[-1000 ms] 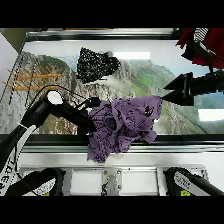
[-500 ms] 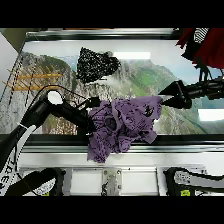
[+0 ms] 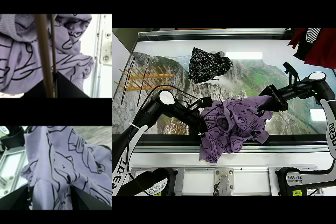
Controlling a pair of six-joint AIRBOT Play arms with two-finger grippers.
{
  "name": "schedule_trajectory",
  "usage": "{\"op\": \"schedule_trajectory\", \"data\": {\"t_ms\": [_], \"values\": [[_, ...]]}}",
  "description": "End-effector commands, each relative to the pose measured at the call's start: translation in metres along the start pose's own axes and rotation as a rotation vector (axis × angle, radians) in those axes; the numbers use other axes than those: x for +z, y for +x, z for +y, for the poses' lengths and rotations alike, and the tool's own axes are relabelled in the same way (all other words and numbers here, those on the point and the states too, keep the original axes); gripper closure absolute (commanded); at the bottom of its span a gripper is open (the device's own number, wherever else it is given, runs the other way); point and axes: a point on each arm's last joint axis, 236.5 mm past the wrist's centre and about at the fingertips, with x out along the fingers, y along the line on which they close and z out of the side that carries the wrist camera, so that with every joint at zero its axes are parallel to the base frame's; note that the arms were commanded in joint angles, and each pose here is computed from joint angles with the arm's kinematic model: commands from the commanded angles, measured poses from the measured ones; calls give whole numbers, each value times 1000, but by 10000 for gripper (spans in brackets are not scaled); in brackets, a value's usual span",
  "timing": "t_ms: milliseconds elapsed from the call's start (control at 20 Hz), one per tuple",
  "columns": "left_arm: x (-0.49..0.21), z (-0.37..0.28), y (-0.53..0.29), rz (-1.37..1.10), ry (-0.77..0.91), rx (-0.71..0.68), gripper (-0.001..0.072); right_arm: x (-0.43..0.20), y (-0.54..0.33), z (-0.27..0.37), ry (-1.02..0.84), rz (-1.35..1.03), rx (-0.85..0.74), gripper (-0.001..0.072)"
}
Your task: Fold the clothes and pants, and hang the long-sleeved shirts on hangers.
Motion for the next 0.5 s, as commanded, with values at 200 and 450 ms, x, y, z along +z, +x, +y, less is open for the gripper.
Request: {"op": "schedule_trajectory", "data": {"t_ms": [200,450], "values": [[1,1,0,-5,-1,2,687,0,11,3,12,-2,40,159],[1,1,0,-5,-1,3,687,0,11,3,11,-3,40,159]]}}
